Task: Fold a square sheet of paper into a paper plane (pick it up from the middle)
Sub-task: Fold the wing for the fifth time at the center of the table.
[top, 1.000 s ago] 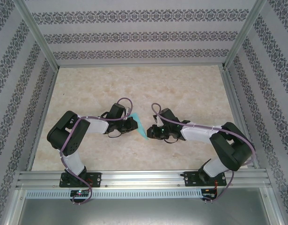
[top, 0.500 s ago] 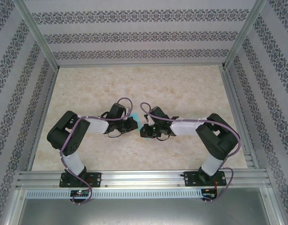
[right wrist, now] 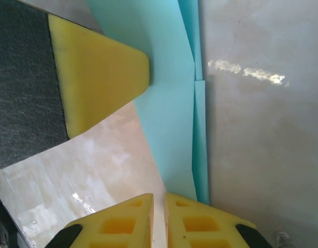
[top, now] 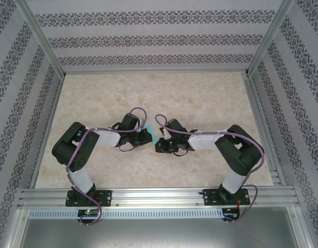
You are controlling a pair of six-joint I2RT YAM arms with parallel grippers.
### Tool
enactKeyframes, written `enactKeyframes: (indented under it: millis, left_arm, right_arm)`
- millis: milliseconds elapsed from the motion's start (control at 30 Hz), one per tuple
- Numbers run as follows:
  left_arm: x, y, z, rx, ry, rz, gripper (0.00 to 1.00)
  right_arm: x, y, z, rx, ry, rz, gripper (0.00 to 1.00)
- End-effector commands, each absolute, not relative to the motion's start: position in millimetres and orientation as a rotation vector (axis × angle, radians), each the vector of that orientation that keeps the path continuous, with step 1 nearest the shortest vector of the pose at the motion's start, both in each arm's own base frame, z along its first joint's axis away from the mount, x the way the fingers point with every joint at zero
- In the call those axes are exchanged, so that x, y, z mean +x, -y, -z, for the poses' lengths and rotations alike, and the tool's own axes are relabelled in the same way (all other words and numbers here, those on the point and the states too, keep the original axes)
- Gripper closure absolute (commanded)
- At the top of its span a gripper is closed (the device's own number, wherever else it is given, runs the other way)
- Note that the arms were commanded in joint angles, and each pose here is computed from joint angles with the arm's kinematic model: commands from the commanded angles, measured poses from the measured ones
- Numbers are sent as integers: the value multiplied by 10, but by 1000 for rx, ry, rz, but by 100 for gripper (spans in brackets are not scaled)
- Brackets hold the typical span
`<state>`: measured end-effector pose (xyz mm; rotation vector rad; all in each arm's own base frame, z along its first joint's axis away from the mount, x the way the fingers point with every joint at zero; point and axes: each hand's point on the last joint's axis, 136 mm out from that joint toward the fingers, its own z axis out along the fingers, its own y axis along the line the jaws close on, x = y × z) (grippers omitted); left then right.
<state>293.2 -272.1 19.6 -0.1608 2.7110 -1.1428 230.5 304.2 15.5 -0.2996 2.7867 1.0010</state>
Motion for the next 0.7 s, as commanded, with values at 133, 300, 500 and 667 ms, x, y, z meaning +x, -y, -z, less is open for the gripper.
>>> enactKeyframes:
  millis: [133, 300, 500, 667]
  left_arm:
    - [2914, 2555, 17, -201, -2795, 953, 92]
    - [2897, 2506, 71, -219, -2823, 906, 92]
    - [2882, 2480, 132, -234, -2840, 883, 92]
    - [2879, 2480, 146, -237, -2844, 882, 93]
  right_arm:
    - [2056, -2786, 102, -311, -2913, -932, 87]
    - [1977, -2732, 107, -326, -2935, -927, 88]
    - [1853, -2631, 135, -338, -2971, -904, 88]
    - [1767, -2546, 175, -325, -2996, -886, 88]
